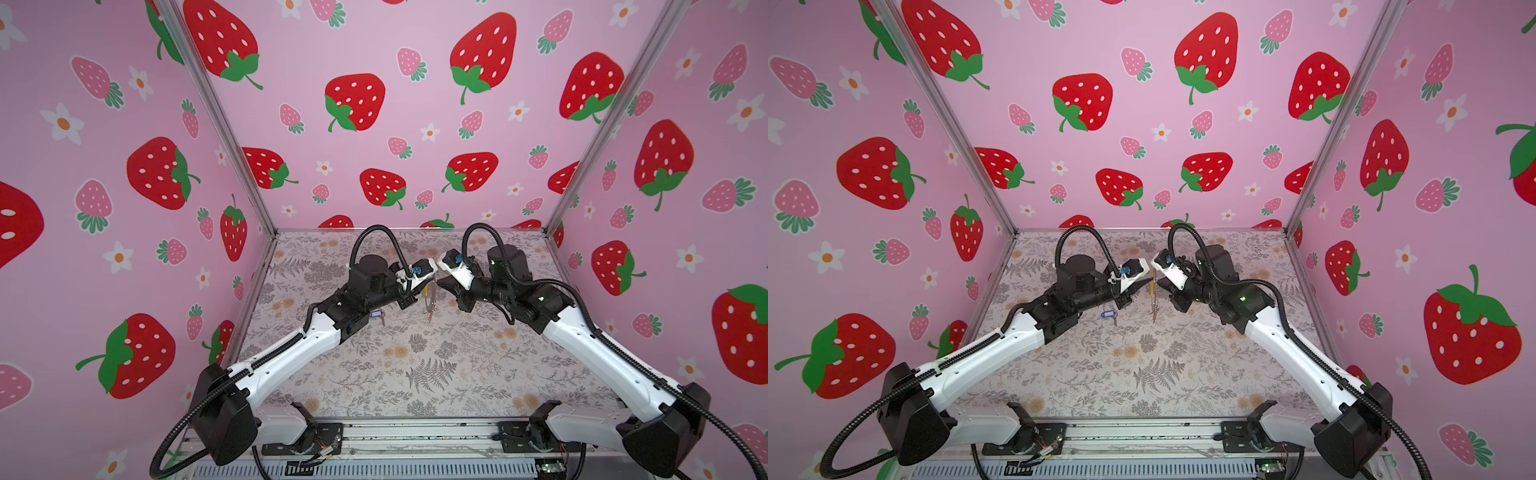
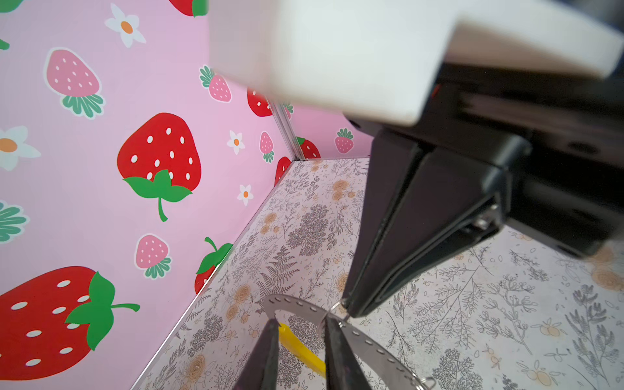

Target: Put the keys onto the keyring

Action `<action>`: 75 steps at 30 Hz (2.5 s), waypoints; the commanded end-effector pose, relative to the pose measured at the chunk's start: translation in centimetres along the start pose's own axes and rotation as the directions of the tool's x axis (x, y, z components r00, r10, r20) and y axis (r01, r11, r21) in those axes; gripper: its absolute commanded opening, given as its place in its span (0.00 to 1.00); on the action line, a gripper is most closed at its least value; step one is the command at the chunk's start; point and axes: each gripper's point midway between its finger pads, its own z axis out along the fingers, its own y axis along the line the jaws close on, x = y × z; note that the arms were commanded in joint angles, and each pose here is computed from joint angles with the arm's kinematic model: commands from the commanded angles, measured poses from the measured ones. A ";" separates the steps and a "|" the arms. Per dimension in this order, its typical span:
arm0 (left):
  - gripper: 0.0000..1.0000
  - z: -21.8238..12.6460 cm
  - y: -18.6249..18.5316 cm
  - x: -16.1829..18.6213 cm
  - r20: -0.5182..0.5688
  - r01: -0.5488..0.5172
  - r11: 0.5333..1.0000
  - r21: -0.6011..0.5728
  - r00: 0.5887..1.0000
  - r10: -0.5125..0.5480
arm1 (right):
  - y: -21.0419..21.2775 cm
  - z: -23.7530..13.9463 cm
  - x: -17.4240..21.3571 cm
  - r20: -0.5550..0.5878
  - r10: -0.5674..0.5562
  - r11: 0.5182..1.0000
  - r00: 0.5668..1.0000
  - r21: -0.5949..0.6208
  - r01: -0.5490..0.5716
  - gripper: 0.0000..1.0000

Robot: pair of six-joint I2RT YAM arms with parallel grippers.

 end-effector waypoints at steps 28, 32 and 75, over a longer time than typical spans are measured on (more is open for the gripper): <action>0.20 0.6 -0.6 -0.7 0.029 0.011 0.998 0.061 1.000 -0.012 | 0.9 -1.1 -2.3 0.096 -0.046 0.998 0.994 -0.033 0.049 0.00; 0.16 0.6 -0.5 -0.9 0.033 0.009 0.998 0.061 0.999 -0.011 | 1.0 -0.9 -2.1 0.091 -0.045 0.998 0.995 -0.036 0.049 0.00; 0.00 0.7 -0.5 -1.4 0.049 -0.012 0.997 0.072 0.999 0.008 | 0.9 -0.7 -2.0 0.102 -0.081 0.996 0.991 -0.022 0.084 0.00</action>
